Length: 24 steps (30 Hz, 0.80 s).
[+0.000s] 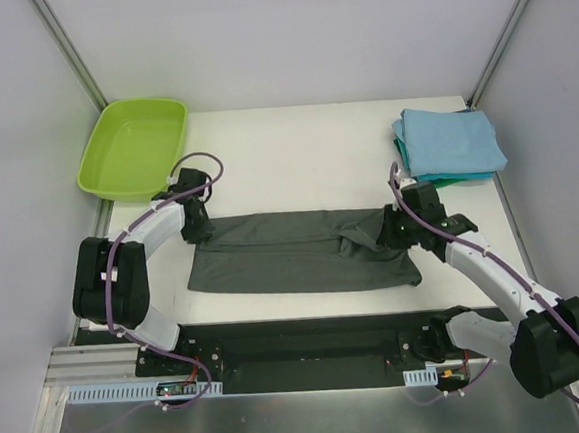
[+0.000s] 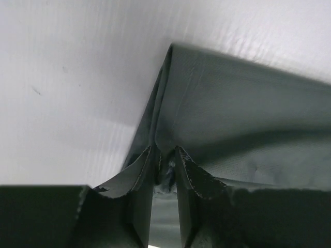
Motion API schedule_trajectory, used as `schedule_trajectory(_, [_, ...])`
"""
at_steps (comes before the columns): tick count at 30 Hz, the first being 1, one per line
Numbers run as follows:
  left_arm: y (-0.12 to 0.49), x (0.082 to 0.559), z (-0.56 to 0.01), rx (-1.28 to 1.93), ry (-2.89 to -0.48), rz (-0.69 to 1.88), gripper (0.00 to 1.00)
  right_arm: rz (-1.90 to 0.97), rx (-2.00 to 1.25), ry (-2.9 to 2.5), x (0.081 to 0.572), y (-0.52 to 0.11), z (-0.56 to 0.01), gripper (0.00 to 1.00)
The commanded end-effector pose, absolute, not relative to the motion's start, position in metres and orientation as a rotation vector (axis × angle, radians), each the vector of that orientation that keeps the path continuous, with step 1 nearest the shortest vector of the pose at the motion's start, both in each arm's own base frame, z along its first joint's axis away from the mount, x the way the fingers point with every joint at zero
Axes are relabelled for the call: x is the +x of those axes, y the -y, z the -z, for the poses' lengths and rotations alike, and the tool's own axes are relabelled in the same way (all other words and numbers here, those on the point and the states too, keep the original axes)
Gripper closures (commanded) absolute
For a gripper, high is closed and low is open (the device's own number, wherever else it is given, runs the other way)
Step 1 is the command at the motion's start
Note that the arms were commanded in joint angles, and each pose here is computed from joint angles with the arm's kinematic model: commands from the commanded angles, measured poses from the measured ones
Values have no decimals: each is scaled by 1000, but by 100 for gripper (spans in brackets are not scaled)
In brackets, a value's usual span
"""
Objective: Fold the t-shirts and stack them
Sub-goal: Fold the other side of the tshirt into a rectangle
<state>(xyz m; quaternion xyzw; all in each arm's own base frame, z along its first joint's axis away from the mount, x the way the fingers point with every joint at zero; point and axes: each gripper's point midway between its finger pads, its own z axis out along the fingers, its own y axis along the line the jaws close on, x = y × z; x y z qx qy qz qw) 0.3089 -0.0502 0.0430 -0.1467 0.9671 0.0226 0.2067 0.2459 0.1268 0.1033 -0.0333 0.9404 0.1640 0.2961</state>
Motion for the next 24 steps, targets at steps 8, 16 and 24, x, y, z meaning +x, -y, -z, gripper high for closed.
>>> schedule_trajectory(8, [47,287,-93,-650,-2479,34,1,-645,-14,-2483,182,-131,-101,23])
schedule_trajectory(16, [115,305,-124,-474,-2496,439,1,-771,-26,-2301,236,-161,-137,4])
schedule_trajectory(24, [140,311,-67,-448,-2702,426,1,-759,-67,-2542,286,-187,-89,4])
